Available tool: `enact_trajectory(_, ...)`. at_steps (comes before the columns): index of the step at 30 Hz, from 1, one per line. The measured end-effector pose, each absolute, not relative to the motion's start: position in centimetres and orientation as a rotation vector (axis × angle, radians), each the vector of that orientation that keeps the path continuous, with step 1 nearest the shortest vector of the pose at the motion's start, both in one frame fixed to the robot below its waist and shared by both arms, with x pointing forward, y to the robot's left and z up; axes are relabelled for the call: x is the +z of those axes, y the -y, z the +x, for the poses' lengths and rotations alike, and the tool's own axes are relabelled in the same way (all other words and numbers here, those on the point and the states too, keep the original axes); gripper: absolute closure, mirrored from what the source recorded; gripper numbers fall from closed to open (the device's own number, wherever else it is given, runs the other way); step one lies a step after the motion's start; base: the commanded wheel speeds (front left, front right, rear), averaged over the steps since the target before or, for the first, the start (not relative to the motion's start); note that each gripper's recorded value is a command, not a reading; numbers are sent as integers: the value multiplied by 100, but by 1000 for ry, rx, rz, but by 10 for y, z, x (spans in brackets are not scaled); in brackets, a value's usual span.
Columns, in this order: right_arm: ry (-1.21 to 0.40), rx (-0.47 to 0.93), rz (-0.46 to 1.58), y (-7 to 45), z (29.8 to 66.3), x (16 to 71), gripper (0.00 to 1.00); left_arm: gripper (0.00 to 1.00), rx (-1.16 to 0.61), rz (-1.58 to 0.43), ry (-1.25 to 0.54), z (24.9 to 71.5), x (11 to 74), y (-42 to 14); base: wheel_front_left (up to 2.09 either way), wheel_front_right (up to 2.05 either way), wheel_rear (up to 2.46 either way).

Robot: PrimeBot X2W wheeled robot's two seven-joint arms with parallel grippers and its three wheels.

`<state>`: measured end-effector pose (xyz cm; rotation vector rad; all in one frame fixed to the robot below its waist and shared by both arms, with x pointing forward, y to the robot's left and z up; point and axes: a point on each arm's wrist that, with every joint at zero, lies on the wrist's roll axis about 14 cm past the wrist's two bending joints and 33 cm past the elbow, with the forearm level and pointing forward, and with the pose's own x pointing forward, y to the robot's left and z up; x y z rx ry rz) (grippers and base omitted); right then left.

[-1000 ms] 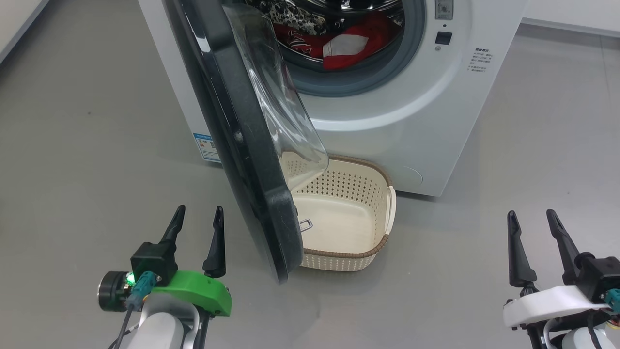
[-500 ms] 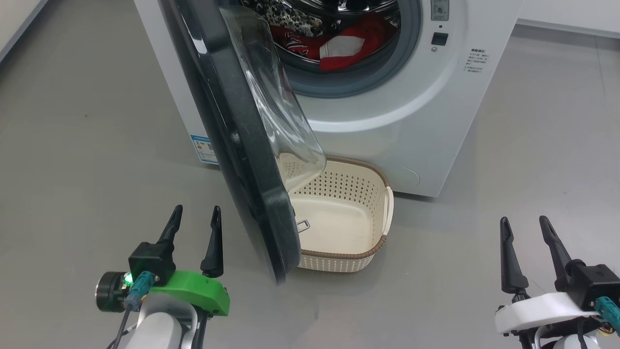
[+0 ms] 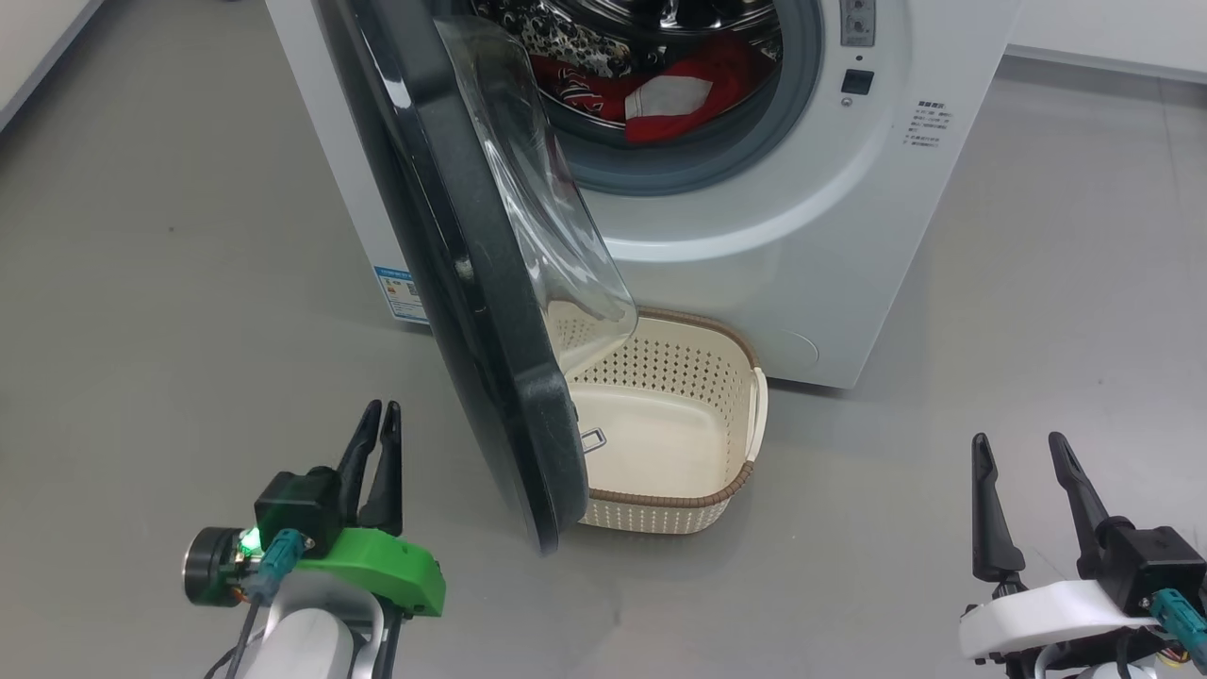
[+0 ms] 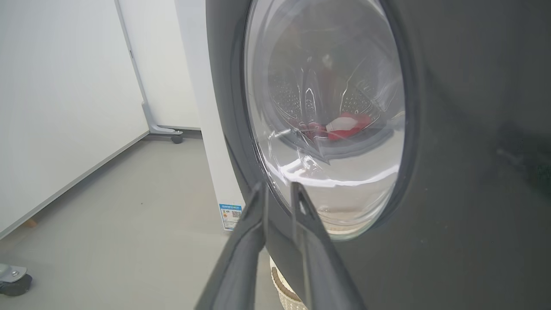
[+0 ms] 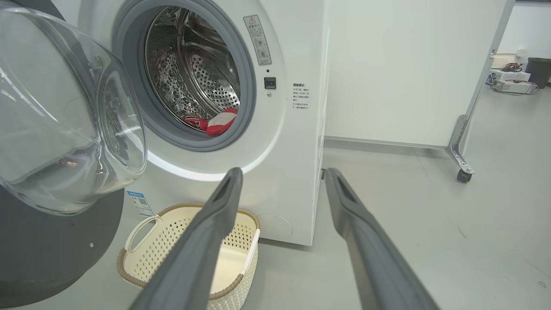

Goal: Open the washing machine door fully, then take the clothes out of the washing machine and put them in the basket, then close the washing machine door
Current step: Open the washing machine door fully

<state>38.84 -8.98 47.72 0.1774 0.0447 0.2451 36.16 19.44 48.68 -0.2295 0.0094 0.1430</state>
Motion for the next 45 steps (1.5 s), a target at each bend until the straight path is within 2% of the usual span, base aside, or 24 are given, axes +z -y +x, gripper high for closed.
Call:
enact_trajectory(9, -37, 244, 171, 89, 388, 479, 0, 100, 150, -215, 8, 362, 492, -198, 0, 0, 0)
enact_trajectory(15, -32, 242, 168, 89, 388, 481, 0, 100, 160, -188, 95, 364, 520, -208, 0, 0, 0)
enact_trajectory(23, -40, 245, 164, 88, 385, 478, 0, 100, 145, -112, 367, 374, 611, -217, 0, 0, 0)
enact_trajectory(30, -37, 245, 167, 85, 384, 479, 0, 100, 96, -57, 639, 360, 699, -205, 0, 0, 0)
enact_trajectory(38, -33, 243, 166, 87, 382, 480, 0, 100, -151, -62, 770, 339, 737, -138, 0, 0, 0)
enact_trajectory(41, -35, 240, 168, 87, 381, 480, 0, 100, -327, -110, 717, 333, 730, -95, 0, 0, 0)
enact_trajectory(45, -37, 241, 172, 87, 381, 479, 0, 100, -434, -193, 622, 327, 711, -69, 0, 0, 0)
